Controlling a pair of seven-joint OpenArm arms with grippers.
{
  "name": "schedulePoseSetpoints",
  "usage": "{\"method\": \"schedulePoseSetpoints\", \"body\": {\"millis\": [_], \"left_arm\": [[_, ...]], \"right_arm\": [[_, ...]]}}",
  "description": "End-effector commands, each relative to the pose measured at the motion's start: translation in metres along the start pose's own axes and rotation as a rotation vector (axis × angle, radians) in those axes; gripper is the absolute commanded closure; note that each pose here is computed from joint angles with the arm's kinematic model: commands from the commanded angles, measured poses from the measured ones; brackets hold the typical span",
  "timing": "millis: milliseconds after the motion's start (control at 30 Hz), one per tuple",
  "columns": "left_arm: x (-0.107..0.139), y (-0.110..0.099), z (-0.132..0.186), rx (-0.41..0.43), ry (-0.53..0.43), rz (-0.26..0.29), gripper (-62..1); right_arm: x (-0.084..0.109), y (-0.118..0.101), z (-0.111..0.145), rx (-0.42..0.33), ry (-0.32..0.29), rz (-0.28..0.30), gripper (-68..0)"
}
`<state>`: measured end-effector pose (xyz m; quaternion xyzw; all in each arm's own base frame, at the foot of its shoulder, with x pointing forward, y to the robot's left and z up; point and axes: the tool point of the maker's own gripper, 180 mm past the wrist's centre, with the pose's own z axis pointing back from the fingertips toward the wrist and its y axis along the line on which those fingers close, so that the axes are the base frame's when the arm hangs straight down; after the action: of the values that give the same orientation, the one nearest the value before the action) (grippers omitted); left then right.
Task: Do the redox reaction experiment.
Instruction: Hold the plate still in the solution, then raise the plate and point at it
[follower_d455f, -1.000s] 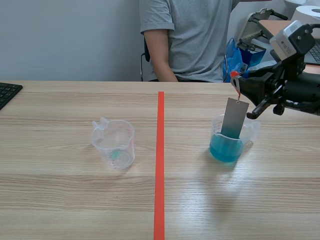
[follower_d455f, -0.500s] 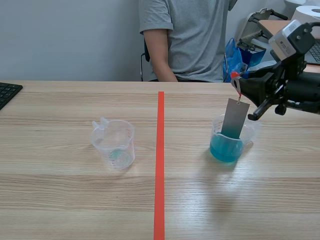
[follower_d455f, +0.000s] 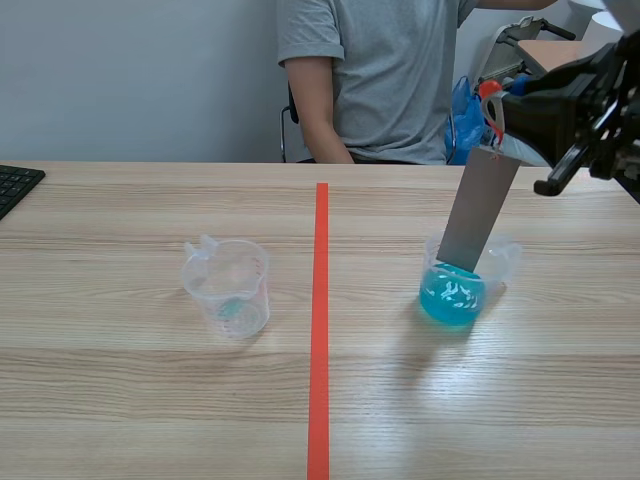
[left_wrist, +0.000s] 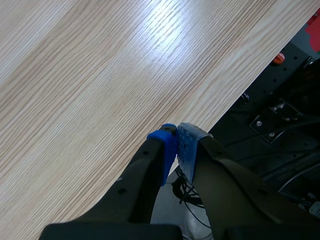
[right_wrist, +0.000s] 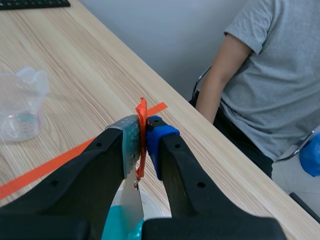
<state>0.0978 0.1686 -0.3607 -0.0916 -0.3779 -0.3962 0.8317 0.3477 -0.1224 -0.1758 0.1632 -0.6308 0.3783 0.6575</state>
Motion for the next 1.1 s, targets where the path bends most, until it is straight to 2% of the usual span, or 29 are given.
{"method": "schedulePoseSetpoints", "body": {"millis": [0, 233, 433, 733, 1067], "left_arm": [[0.006, 0.000, -0.001, 0.001, -0.024, 0.002, -3.1], [0.006, 0.000, -0.001, 0.000, -0.025, 0.002, -3.1], [0.006, 0.000, -0.001, 0.000, -0.026, 0.002, -3.1], [0.006, 0.000, -0.001, 0.000, -0.024, 0.002, -3.1], [0.006, 0.000, -0.001, 0.000, -0.024, 0.002, -3.1]], "right_arm": [[0.021, -0.008, 0.004, -0.007, -0.037, 0.027, -1.1], [0.056, -0.008, 0.014, 0.015, -0.073, 0.023, -1.1], [0.076, -0.001, 0.019, 0.050, -0.098, 0.022, -1.1], [0.087, -0.006, 0.026, 0.035, -0.096, 0.045, -1.1], [0.087, -0.009, 0.027, 0.024, -0.092, 0.048, -1.1]]}}
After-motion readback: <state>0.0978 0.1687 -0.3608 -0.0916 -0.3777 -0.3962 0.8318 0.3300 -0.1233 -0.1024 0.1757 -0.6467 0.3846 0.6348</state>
